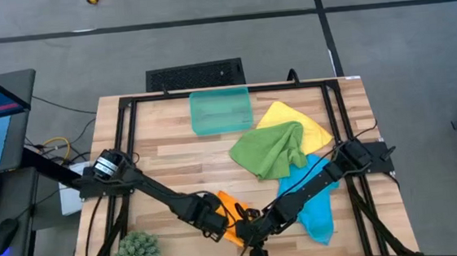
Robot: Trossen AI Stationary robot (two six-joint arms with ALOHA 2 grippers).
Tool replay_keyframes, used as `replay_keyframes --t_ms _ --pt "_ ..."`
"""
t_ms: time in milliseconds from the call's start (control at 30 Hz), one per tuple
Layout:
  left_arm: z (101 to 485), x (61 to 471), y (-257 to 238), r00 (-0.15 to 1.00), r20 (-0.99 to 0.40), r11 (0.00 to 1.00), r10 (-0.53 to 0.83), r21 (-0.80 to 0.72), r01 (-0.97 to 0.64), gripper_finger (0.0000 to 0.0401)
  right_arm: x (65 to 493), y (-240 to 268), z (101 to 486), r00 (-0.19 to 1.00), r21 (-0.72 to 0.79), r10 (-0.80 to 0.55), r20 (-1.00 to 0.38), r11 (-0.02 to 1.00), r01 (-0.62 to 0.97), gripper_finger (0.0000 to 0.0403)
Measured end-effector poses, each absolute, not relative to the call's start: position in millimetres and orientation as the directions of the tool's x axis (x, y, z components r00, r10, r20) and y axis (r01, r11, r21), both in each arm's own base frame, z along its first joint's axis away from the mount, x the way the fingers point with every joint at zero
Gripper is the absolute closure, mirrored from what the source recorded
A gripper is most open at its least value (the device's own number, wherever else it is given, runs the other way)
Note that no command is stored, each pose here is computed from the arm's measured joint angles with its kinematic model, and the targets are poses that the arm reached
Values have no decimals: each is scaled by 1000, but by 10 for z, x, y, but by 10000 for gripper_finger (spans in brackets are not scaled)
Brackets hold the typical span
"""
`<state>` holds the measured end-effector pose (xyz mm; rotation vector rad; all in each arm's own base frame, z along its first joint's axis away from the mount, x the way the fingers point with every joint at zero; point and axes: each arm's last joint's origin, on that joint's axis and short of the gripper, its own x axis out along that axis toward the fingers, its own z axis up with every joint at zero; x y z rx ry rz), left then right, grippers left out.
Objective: Roll microfiber towels into tight, uniform cylinder then place into a basket
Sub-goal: Fold the orange towel
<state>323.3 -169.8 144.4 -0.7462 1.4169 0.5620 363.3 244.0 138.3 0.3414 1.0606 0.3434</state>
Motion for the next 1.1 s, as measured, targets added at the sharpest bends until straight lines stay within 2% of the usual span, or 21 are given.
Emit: replay_keyframes --t_ms 200,500,633,900,967,1100 --pt "1390 3243 -1664 111 -987 657 -116 -160 -737 399 3621 2433 1371 428 420 432 -794 898 -127 374" --pt "1374 3233 -1681 113 -988 666 -109 -157 -730 399 3593 2389 1339 369 421 432 -823 900 -115 289" --pt "1371 3234 -1681 112 -988 666 -109 -156 -730 399 3585 2345 1318 351 405 404 -845 911 -75 266" --pt "1364 3237 -1685 116 -987 661 -111 -161 -733 399 3395 2482 1520 345 356 396 -851 918 -175 271" --pt "1364 3238 -1685 117 -987 660 -112 -162 -733 399 3354 2563 1649 397 337 406 -823 912 -233 274" --pt "1363 3243 -1688 122 -986 656 -115 -168 -736 399 3262 2741 1784 531 170 361 -766 912 -374 280"
